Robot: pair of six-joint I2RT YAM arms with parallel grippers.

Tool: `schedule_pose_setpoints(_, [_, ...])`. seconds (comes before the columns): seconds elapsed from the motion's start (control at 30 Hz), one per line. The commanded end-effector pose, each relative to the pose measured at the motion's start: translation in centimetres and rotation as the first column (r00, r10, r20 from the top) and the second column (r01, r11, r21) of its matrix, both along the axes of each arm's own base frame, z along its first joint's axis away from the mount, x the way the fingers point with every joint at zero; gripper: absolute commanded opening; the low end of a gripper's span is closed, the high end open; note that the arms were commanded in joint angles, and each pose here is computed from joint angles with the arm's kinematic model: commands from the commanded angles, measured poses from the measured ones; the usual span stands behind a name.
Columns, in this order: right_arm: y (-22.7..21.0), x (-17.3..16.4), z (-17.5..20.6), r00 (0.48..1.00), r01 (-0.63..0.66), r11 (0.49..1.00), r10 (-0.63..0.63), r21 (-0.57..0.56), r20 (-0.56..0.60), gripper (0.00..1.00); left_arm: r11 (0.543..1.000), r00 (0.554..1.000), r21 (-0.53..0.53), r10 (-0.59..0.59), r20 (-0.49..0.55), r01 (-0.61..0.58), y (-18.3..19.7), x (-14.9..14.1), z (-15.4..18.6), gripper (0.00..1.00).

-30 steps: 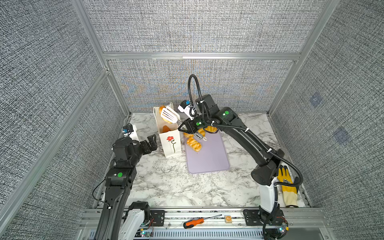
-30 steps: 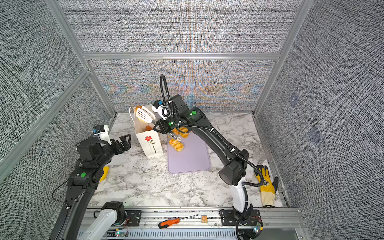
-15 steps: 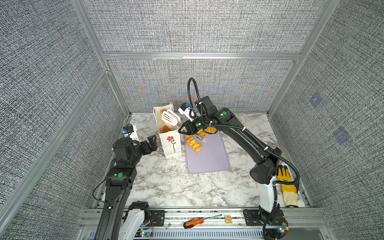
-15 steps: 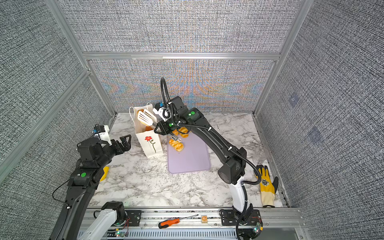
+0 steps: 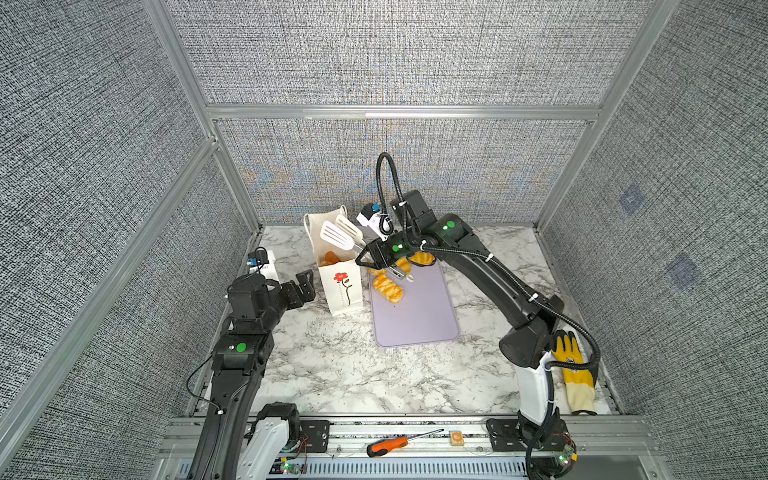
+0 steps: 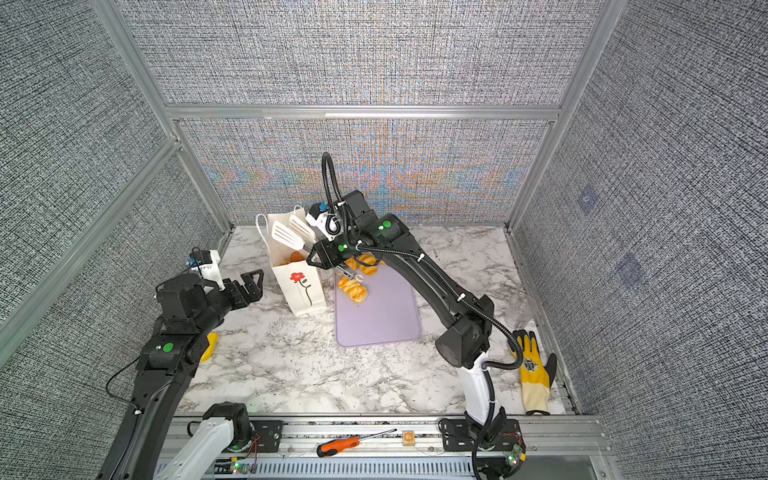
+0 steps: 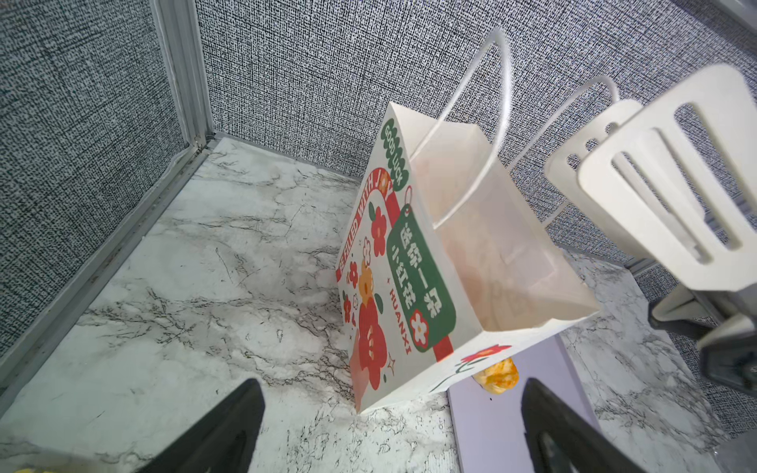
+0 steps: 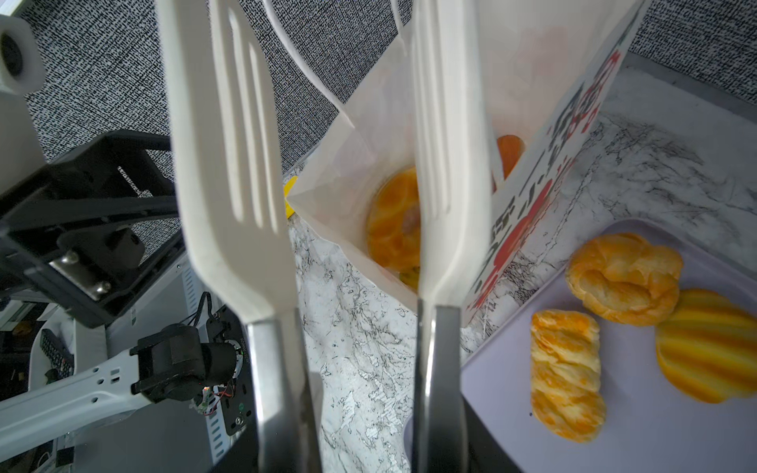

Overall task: Pack bread into a paper bag
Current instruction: Place the bread in the paper bag, then pick up the bread from the tray.

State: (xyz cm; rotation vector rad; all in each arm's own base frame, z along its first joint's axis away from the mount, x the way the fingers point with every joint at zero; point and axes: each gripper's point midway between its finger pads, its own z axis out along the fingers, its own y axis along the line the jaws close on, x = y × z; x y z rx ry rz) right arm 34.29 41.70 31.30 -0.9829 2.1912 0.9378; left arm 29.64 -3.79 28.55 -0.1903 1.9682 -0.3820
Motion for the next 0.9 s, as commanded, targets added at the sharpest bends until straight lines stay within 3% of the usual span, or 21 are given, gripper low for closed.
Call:
schedule_pose_setpoints(0.0, [-0.4,-0.4,0.9,1.0,-0.003,1.0,0.003,0.003,0.021,0.49,1.0,1.0,0.023,-0.017,0.01,0.017,-0.1,-0.1,0.2,0.99])
schedule_pose_setpoints(0.57, [-5.4,-2.2,2.6,0.985,0.068,0.995,-0.055,-0.075,0.162,0.51,0.998,0.994,-0.01,-0.069,0.08,0.07,-1.1,-1.1,1.5,0.99])
schedule_pose_setpoints(0.87, [-10.2,-2.3,-0.1,0.976,0.17,0.969,-0.14,-0.18,0.168,0.53,0.996,0.993,-0.022,-0.085,0.078,0.087,-1.5,-1.1,1.5,0.99])
